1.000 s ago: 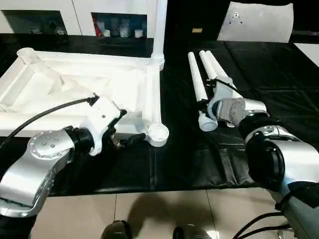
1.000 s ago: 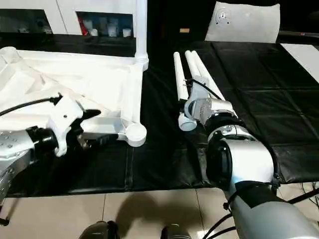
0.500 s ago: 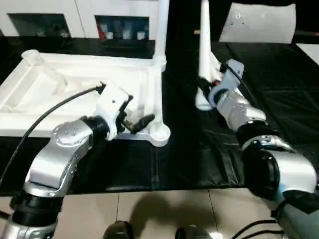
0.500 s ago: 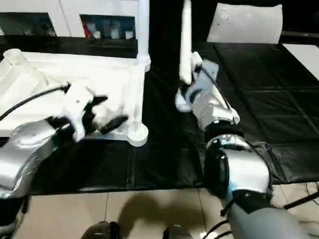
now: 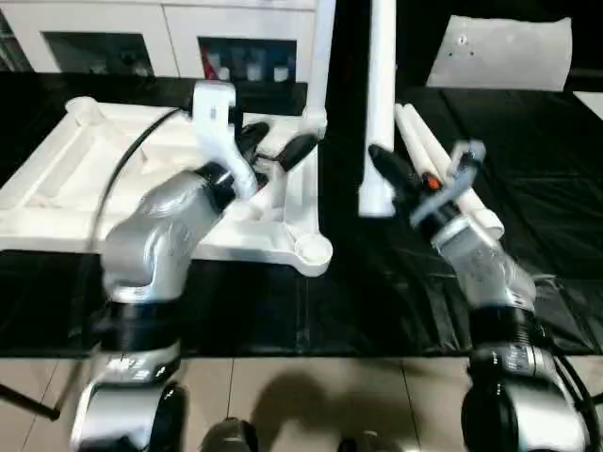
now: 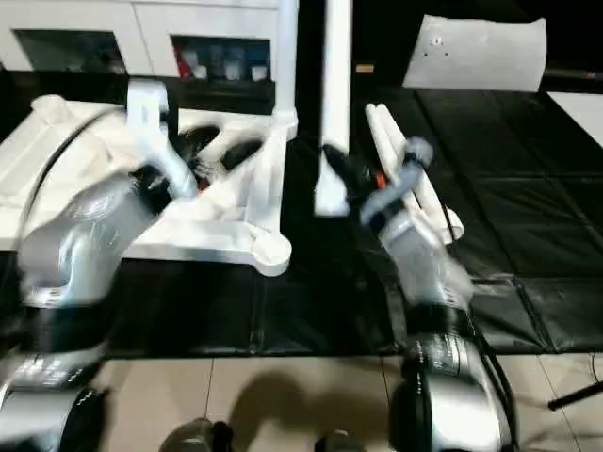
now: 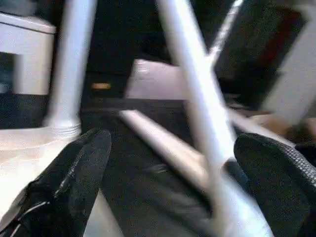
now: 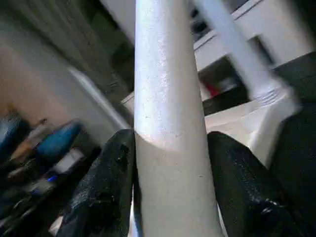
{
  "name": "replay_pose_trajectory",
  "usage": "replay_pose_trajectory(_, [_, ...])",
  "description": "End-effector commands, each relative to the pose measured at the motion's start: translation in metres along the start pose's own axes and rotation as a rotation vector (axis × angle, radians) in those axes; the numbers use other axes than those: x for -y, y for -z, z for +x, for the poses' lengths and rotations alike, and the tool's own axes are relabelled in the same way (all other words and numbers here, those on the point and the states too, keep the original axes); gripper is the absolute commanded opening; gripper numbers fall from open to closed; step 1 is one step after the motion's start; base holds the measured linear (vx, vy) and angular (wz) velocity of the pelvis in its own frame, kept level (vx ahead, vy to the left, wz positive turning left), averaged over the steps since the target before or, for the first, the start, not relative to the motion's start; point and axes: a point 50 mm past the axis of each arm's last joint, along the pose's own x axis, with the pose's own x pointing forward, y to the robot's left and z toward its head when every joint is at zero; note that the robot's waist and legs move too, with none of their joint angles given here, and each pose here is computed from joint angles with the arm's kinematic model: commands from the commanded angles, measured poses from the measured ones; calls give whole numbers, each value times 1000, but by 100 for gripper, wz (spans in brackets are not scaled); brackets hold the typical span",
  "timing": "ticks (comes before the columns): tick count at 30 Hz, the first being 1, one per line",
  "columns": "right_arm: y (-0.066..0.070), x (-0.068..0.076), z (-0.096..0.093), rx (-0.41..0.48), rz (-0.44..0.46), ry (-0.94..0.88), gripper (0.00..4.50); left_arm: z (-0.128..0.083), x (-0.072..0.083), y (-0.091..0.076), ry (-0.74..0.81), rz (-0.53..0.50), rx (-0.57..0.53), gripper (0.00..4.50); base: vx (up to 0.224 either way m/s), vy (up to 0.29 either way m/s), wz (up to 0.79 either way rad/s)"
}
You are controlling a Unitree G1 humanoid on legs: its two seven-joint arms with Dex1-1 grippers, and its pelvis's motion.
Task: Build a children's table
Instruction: Pick table leg
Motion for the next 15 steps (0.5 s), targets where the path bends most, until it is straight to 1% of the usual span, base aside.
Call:
replay_pose_trajectory(1, [-5, -19, 2, -6, 5, -122, 187, 5, 3, 0, 25, -61, -4, 450, 0, 0, 0])
replay_pose_trajectory(2, [-2, -27, -1, -24, 14, -166, 187, 10, 8, -2, 52, -99, 12, 450, 0, 0, 0])
replay_pose_trajectory(4, [0, -32, -3, -35, 21, -197, 187, 13, 11, -4, 75, -132, 20, 450, 0, 0, 0])
replay_pose_trajectory(5, [1, -38, -5, -51, 34, -226, 187, 16, 15, -5, 98, -151, 20, 450, 0, 0, 0])
replay_pose_trajectory(6, [2, -41, -6, -59, 39, -238, 187, 17, 17, -5, 109, -167, 17, 450, 0, 0, 0])
replay_pose_trajectory(11, [6, -47, -8, -93, 30, -253, 187, 21, 20, -4, 134, -197, 14, 450, 0, 0, 0])
replay_pose_trajectory(13, [6, -49, -8, -98, 29, -256, 187, 20, 21, -5, 145, -228, 28, 423, 0, 0, 0])
replay_pose_trajectory(15, [6, -50, -9, -100, 18, -249, 187, 19, 20, -7, 154, -244, 44, 416, 0, 0, 0])
